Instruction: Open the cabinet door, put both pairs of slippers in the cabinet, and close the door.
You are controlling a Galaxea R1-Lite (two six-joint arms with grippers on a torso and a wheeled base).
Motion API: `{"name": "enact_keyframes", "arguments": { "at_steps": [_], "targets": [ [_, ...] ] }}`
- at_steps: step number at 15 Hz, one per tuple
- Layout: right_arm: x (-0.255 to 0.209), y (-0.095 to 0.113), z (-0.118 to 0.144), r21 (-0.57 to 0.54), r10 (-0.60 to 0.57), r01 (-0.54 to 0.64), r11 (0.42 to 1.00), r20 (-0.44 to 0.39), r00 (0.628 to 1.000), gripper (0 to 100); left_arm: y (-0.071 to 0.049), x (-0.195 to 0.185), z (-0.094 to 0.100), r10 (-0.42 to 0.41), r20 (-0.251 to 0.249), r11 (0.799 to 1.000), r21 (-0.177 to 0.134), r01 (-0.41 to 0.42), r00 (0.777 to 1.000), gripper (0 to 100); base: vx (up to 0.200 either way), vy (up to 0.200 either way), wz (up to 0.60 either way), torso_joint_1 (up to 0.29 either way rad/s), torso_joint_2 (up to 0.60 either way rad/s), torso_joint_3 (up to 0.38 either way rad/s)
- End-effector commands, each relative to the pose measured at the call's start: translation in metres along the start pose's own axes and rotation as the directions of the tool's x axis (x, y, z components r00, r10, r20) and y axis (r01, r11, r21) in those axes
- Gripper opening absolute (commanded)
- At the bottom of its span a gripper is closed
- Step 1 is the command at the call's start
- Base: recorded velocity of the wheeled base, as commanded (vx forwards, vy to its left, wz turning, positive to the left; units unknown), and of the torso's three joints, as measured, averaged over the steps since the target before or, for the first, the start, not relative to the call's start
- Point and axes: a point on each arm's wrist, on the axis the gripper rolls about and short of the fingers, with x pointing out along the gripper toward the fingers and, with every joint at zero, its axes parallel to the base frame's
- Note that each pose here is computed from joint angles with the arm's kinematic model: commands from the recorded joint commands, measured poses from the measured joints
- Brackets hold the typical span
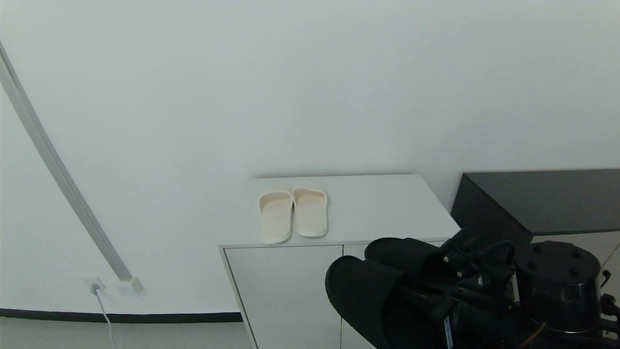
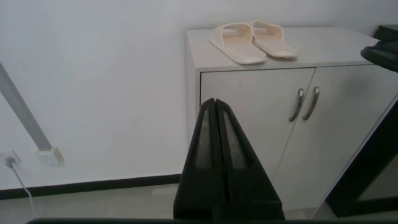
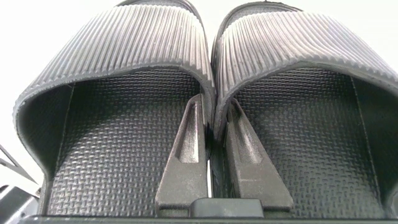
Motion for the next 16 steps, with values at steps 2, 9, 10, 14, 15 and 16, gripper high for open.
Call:
{"name": "enact_keyframes", "arguments": {
  "at_steps": [2,9,10,14,15,16],
  "targets": [
    [-0.0024,0.0004,-0.0051,-0.014,0.004,-0.005,1.000,-0.013,1.000,0,0.0000,0.0000,0.0003,-0.001,0.000,1.000,0.000,0.001,1.000,0,0.000,0.000,0.00,-0.154,0.35,0.193],
    [-0.0037,0.0038,-0.0065,-0.023,0.020,-0.020,1.000,0.004,1.000,0,-0.0001,0.0000,0.0001,-0.004,-0.001,1.000,0.002,0.004,1.000,100,0.000,0.000,0.00,-0.186,0.43,0.240],
    [-0.0042,0.0041,-0.0066,-0.023,0.022,-0.022,0.999,0.005,1.000,0,-0.0001,0.0000,0.0001,-0.004,-0.001,1.000,0.002,0.004,1.000,100,0.000,0.000,0.00,-0.222,0.55,0.315],
    [-0.0043,0.0042,-0.0081,-0.024,0.023,-0.023,0.999,-0.001,1.000,0,-0.0001,0.0000,0.0001,-0.004,-0.001,1.000,0.002,0.004,1.000,100,0.000,0.000,0.00,-0.229,0.55,0.316],
    [-0.0040,0.0042,-0.0084,-0.024,0.023,-0.023,0.999,-0.002,1.000,0,-0.0001,0.0000,0.0001,-0.004,-0.001,1.000,0.002,0.004,1.000,100,0.000,0.000,0.00,-0.217,0.53,0.310],
    [-0.0041,0.0045,-0.0088,-0.025,0.024,-0.024,0.999,-0.004,1.000,0,-0.0001,0.0000,0.0001,-0.004,-0.001,1.000,0.002,0.004,1.000,100,0.000,0.000,0.00,-0.212,0.53,0.320]
  ]
}}
